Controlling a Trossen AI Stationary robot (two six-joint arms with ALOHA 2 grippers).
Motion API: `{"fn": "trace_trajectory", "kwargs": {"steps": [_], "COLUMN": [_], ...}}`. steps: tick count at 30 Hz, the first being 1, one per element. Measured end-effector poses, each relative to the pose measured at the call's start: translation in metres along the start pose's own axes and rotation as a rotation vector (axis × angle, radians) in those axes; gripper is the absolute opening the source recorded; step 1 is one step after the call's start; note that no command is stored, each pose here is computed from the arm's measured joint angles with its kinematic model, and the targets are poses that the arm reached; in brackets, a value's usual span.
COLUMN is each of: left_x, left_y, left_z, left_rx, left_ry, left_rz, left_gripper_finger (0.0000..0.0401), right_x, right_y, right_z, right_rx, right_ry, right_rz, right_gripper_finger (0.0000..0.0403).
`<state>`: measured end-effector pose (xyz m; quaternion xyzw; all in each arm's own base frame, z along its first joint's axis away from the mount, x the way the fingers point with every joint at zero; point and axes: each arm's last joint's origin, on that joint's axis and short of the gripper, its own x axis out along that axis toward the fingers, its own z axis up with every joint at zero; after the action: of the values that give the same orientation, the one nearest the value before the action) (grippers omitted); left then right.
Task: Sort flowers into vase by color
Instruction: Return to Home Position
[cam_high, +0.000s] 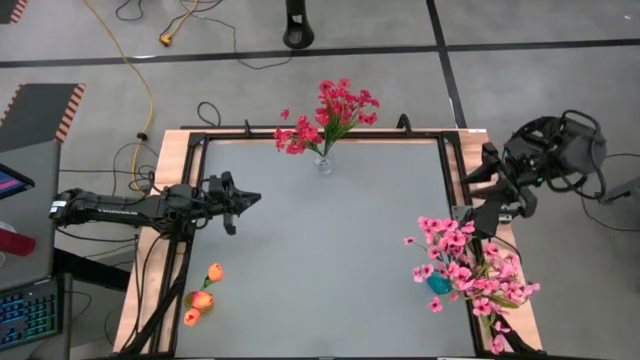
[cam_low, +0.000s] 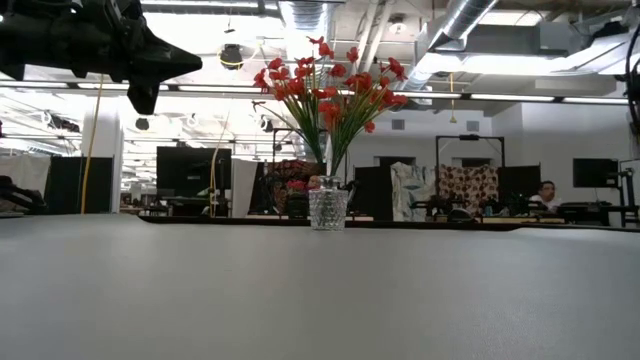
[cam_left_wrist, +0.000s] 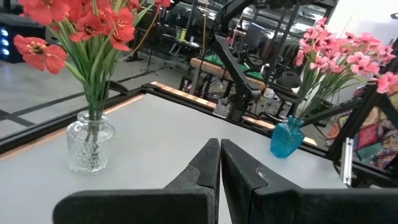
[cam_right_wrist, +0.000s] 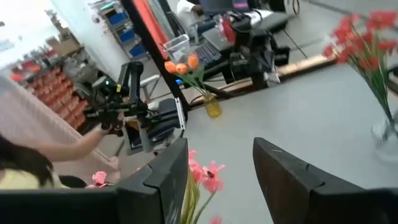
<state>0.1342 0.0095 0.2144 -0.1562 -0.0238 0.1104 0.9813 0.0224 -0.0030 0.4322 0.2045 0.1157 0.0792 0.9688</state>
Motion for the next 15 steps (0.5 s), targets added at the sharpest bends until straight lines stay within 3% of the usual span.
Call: {"fn": "trace_trajectory", "kwargs": {"steps": [7, 15], "left_x": [0.0, 0.0], "left_y": [0.001, -0.001], "left_z": [0.001, 0.005], "left_rx": [0.013, 0.024], "left_ry": [-0.016, -0.06], "left_rz": [0.024, 0.011], "left_gripper_finger": [0.0, 0.0], "right_x": [0.025, 0.053], "right_y": [0.022, 0.043], "right_z": [-0.007, -0.008], "right_rx": [-0.175, -0.362], "right_ry": [-0.098, -0.09], "right_rz": [-0.107, -0.194], "right_gripper_finger": [0.0207, 0.0205]}}
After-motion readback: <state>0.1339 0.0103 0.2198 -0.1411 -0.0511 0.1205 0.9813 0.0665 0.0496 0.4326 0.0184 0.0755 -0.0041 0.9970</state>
